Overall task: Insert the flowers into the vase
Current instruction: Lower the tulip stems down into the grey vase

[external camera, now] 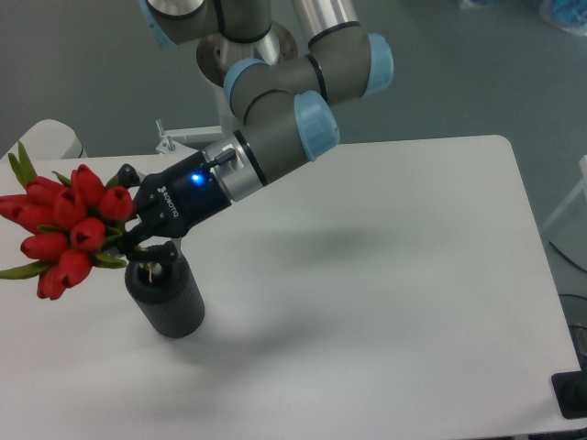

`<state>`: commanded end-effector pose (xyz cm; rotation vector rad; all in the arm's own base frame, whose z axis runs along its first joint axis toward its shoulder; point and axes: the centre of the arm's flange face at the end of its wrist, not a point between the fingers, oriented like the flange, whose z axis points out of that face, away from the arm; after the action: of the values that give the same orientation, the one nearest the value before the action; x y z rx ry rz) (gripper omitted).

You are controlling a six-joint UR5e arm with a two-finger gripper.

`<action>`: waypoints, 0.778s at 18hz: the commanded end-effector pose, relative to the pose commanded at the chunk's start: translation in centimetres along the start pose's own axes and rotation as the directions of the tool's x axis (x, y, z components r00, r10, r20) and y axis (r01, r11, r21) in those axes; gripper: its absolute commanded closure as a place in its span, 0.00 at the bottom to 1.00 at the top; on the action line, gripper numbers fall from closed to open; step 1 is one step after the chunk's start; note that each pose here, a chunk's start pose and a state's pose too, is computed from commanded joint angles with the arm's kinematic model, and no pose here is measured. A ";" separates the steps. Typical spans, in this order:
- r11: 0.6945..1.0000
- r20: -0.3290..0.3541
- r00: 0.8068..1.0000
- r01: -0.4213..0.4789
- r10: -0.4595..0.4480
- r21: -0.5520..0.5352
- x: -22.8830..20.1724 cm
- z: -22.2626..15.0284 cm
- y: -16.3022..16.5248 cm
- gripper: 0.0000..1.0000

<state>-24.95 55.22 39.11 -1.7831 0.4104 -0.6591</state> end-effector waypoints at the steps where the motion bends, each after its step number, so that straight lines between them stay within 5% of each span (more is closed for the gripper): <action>1: 1.000 -0.003 1.000 -0.002 0.002 -0.001 0.0 0.1 0.3 0.83; 14: 0.999 -0.014 0.999 -0.037 0.037 -0.013 -1.0 0.8 4.3 0.83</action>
<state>-24.96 55.10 34.60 -1.7801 0.4573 -0.6445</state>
